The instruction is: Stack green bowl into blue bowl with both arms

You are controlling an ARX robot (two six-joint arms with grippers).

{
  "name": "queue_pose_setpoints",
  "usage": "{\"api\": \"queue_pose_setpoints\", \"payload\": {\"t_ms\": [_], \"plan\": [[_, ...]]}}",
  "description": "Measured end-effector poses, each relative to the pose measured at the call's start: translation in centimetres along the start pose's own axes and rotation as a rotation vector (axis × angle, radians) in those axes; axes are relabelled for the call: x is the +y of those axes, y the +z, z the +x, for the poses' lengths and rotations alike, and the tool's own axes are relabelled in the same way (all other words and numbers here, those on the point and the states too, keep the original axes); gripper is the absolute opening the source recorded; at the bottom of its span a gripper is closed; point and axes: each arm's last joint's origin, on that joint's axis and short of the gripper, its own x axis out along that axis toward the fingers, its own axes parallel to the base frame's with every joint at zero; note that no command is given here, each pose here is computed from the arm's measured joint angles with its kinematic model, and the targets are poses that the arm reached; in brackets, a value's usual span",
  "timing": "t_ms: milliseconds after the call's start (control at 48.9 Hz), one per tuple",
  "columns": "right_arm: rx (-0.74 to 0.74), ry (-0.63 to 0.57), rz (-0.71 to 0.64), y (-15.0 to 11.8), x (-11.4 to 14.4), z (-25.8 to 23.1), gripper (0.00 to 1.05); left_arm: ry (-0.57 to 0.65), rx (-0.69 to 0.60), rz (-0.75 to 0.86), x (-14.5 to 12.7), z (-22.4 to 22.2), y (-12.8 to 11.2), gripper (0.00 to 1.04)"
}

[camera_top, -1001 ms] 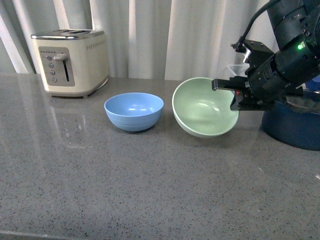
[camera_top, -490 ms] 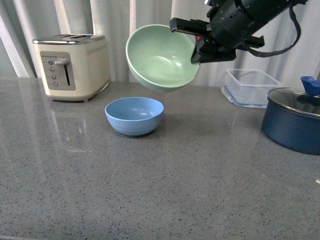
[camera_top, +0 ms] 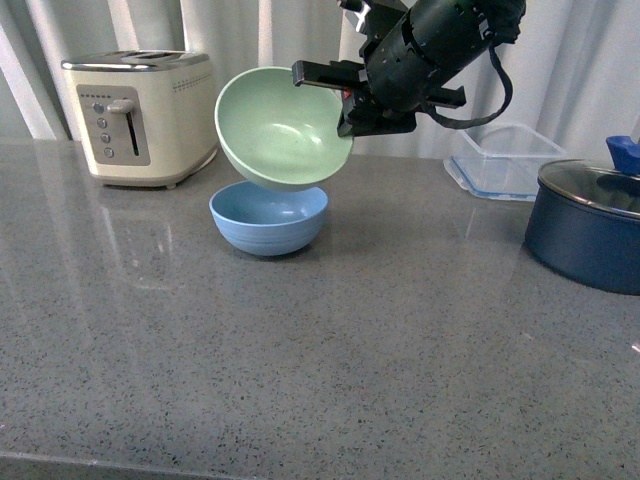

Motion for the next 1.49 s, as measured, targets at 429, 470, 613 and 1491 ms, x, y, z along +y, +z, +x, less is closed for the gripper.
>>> {"api": "queue_pose_setpoints", "payload": {"t_ms": [429, 470, 613, 1491], "plan": [[0.031, 0.026, -0.006, -1.3, -0.4, 2.4, 0.01, 0.0, 0.0, 0.0, 0.0, 0.0, 0.0, 0.98], [0.026, 0.028, -0.012, -1.4, -0.4, 2.5, 0.01, 0.0, 0.0, 0.0, 0.0, 0.0, 0.0, 0.98], [0.029, 0.032, -0.018, -1.9, -0.4, 2.9, 0.04, 0.0, 0.0, 0.0, 0.0, 0.0, 0.0, 0.98], [-0.129, -0.085, 0.068, -3.9, -4.9, -12.0, 0.95, 0.0, 0.0, 0.0, 0.0, 0.0, 0.0, 0.98]]}}
